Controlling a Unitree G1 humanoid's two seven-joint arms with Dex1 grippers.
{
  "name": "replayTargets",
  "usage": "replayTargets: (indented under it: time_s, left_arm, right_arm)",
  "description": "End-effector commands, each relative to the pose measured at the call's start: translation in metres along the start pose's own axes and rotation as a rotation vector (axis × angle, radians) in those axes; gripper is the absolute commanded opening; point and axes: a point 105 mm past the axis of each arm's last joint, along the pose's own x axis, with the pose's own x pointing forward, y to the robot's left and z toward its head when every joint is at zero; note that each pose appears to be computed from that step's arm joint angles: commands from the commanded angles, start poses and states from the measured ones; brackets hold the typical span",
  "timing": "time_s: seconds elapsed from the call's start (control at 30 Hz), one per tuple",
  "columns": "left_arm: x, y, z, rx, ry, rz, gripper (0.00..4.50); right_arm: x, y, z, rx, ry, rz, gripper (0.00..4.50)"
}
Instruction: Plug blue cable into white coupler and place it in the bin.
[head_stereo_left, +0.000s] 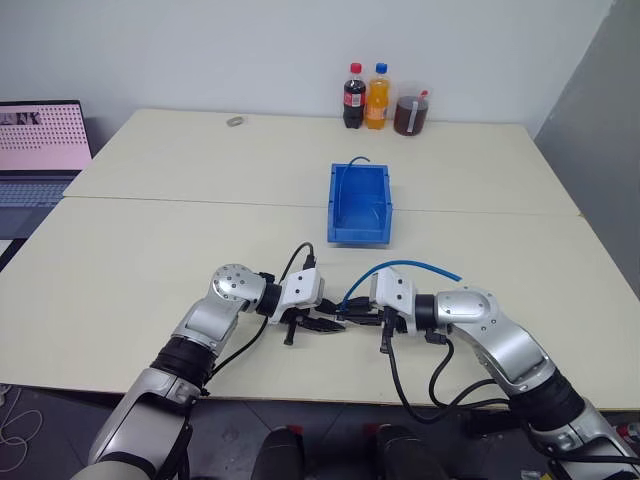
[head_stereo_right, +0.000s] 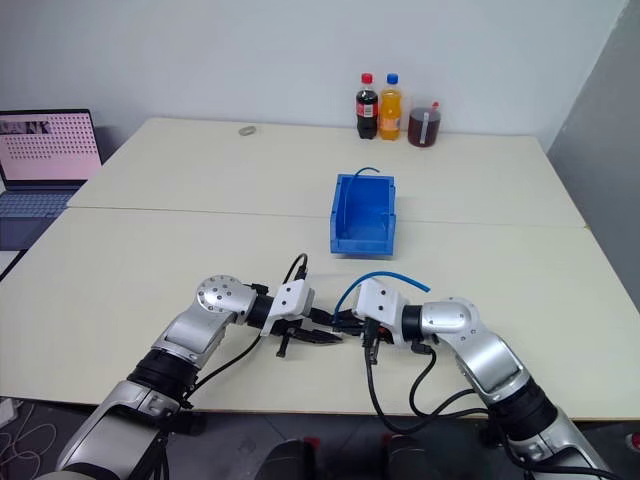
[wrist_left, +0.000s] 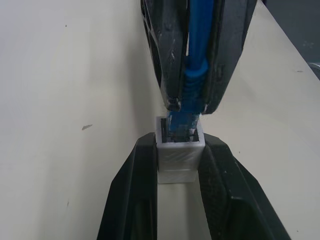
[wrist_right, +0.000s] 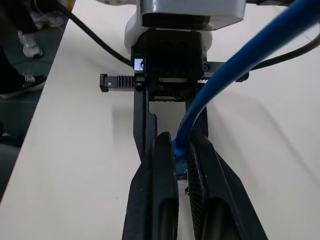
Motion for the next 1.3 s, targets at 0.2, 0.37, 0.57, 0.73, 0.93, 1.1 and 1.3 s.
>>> replayTargets:
  time_s: [0.2, 0.37, 0.57, 0.73, 0.93, 1.1, 1.3]
  left_arm:
    - [0.009, -0.008, -0.005, -0.016, 0.015, -0.033, 0.79]
    - [0.009, -0.009, -0.006, -0.019, 0.017, -0.03, 0.79]
    - [0.007, -0.007, -0.01, 0.002, 0.027, 0.005, 0.79]
    - [0.0, -0.007, -0.018, -0.023, 0.052, 0.025, 1.51]
    - [-0.01, -0.002, -0.013, -0.039, 0.002, 0.087, 2.73]
    - [-0.031, 0.012, 0.009, -0.072, -0.109, 0.224, 3.75]
    - [-0.074, 0.032, 0.046, -0.177, -0.286, 0.465, 4.5]
  right_arm:
    - [0.005, 0.018, -0.048, 0.121, 0.205, 0.104, 0.01]
    - [0.003, 0.017, -0.056, 0.162, 0.245, 0.086, 0.01]
    - [0.0, 0.005, -0.029, 0.152, 0.112, 0.027, 0.01]
    - [-0.008, -0.009, 0.002, 0.127, -0.024, -0.047, 0.01]
    - [-0.019, -0.016, 0.024, 0.1, -0.105, -0.089, 0.01]
    - [-0.031, -0.023, 0.047, 0.093, -0.181, -0.131, 0.01]
    - [-0.059, -0.051, 0.073, 0.119, -0.277, -0.27, 0.01]
